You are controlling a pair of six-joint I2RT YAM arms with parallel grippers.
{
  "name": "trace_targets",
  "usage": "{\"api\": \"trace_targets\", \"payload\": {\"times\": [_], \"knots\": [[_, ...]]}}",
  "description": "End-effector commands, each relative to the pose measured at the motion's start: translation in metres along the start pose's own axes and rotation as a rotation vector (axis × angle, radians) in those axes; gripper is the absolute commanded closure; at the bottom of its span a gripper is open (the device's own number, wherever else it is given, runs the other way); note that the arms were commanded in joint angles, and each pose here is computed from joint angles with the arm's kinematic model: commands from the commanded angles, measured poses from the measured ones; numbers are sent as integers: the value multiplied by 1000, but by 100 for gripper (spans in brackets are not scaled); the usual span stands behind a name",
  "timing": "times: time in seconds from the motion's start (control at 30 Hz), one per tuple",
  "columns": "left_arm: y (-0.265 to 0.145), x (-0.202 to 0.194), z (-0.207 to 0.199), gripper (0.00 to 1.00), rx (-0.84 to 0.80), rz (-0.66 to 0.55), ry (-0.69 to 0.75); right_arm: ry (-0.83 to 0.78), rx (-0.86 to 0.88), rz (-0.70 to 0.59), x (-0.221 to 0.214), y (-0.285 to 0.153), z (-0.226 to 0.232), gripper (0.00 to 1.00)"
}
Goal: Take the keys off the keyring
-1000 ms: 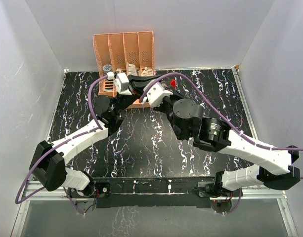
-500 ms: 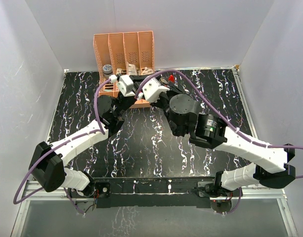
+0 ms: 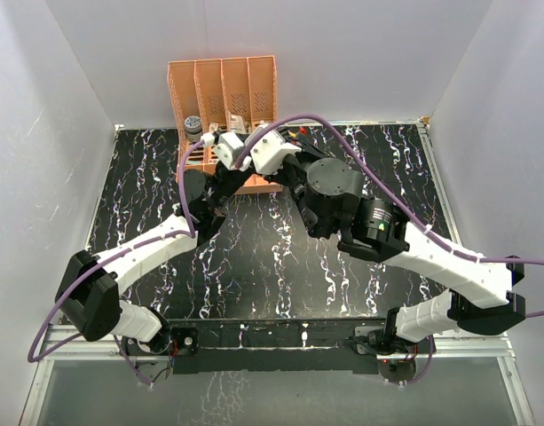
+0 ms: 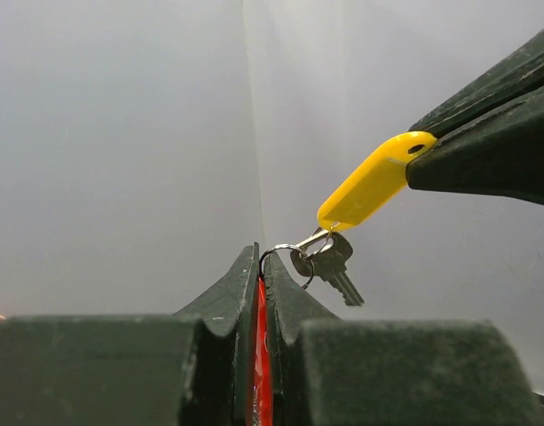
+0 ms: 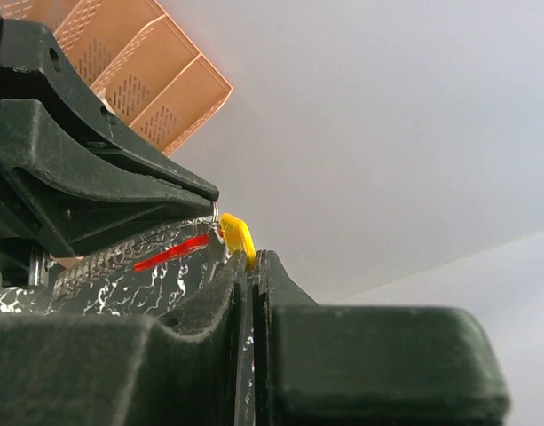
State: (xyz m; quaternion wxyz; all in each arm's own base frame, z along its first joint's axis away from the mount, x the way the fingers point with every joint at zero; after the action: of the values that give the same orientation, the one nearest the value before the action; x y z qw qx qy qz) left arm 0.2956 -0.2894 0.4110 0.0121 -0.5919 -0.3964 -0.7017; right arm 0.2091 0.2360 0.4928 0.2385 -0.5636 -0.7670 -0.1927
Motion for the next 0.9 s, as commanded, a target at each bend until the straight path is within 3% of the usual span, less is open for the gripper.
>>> {"api": "trace_targets", "payload": {"times": [0.0,0.5,0.73,0.77,0.8,0.87], "knots": [[-24,-52,41,100,190,183,19,182,-156,-68,13,-22,-70,100],[-30,-40,28,100,107,151,49,205,-185,-73,6,-26,-69,100],[-32,-11,16,100,15,107,161,420,-86,-169,-5,-35,-44,100],[-34,-6,13,100,-7,94,172,464,-76,-190,-9,-39,-40,96],[-37,0,9,100,-23,77,179,511,-80,-208,-15,-43,-40,85],[-42,10,3,100,-55,52,191,598,-75,-236,-28,-53,-36,80]]}}
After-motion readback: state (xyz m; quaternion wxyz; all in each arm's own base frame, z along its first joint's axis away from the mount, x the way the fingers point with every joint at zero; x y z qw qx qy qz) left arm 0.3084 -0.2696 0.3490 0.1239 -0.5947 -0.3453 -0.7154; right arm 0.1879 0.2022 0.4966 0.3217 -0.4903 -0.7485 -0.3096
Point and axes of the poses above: each gripper's point midway between its finger pads, its own y axis out along the fingers, its own z axis along the line the jaws close on, x = y × z, the point moved 5 cm from there along -y, back along the fingers, and after that the axes turned 8 degrees about -y, right-handed, at the moved point
